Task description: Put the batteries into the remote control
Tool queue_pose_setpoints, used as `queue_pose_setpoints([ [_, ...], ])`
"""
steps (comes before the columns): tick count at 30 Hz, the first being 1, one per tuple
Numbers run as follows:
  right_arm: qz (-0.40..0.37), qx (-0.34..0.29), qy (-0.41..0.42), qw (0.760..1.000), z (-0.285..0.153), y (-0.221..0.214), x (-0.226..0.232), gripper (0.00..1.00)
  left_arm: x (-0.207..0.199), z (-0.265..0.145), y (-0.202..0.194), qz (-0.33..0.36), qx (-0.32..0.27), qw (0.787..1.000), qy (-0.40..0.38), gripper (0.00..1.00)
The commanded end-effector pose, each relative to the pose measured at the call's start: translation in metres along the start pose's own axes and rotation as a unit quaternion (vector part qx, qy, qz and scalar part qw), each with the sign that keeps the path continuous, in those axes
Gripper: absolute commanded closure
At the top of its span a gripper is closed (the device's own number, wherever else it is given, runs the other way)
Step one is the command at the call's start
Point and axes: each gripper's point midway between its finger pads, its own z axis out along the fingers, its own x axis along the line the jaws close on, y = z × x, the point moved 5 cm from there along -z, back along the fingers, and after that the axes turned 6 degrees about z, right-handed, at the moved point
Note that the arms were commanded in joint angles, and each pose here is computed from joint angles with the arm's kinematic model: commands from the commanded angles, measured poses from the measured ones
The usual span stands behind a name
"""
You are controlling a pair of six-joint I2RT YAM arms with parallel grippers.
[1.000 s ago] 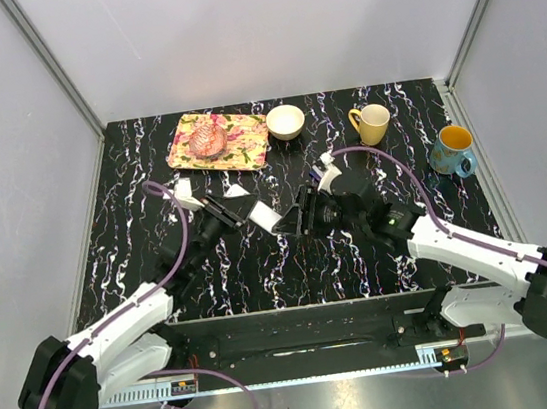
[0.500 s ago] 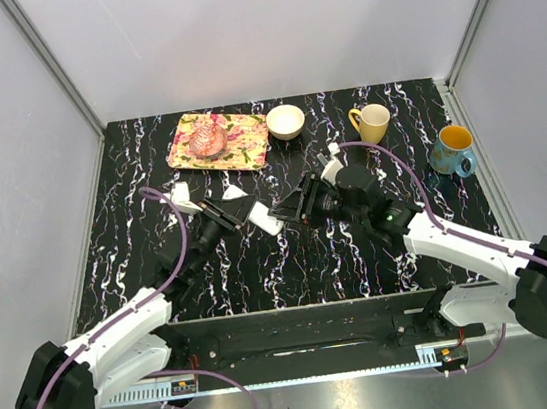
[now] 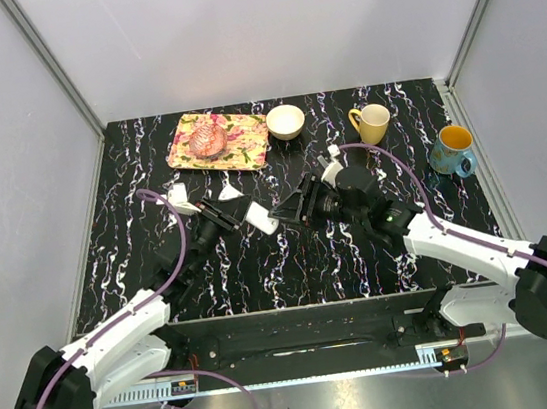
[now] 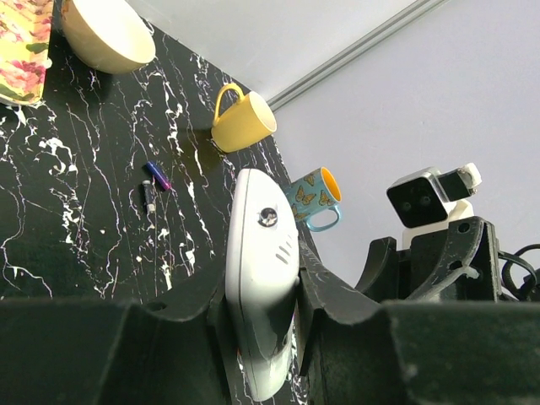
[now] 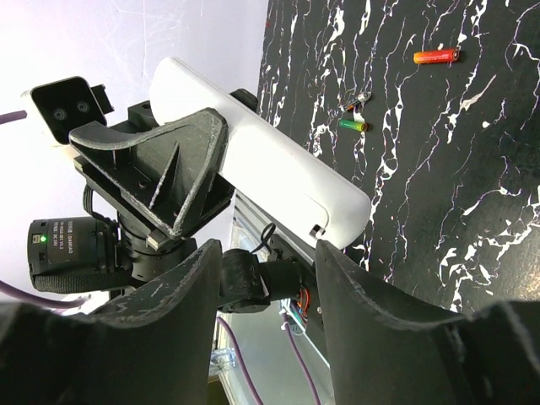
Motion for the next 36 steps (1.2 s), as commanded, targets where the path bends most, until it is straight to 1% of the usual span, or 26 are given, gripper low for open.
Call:
queue_pose_setpoints([
  [1,0.001,0.010,0.008,1.000,0.002,0.000,0.004,0.45,-0.025,0.003,0.023,0.005,-0.039,0.999,-0.037,1.00],
  [8,0.011,0.033,0.002,0.999,0.010,-0.004,0.001,0.46,-0.026,0.001,0.023,0.004,-0.046,0.998,-0.041,1.00],
  [27,0.017,0.032,0.017,0.999,0.019,-0.001,0.006,0.46,-0.032,-0.001,0.017,0.008,-0.035,0.997,-0.066,1.00],
  [36,0.015,0.029,0.026,0.999,0.019,0.001,0.012,0.47,-0.030,0.000,0.012,0.016,-0.028,0.998,-0.059,1.00],
])
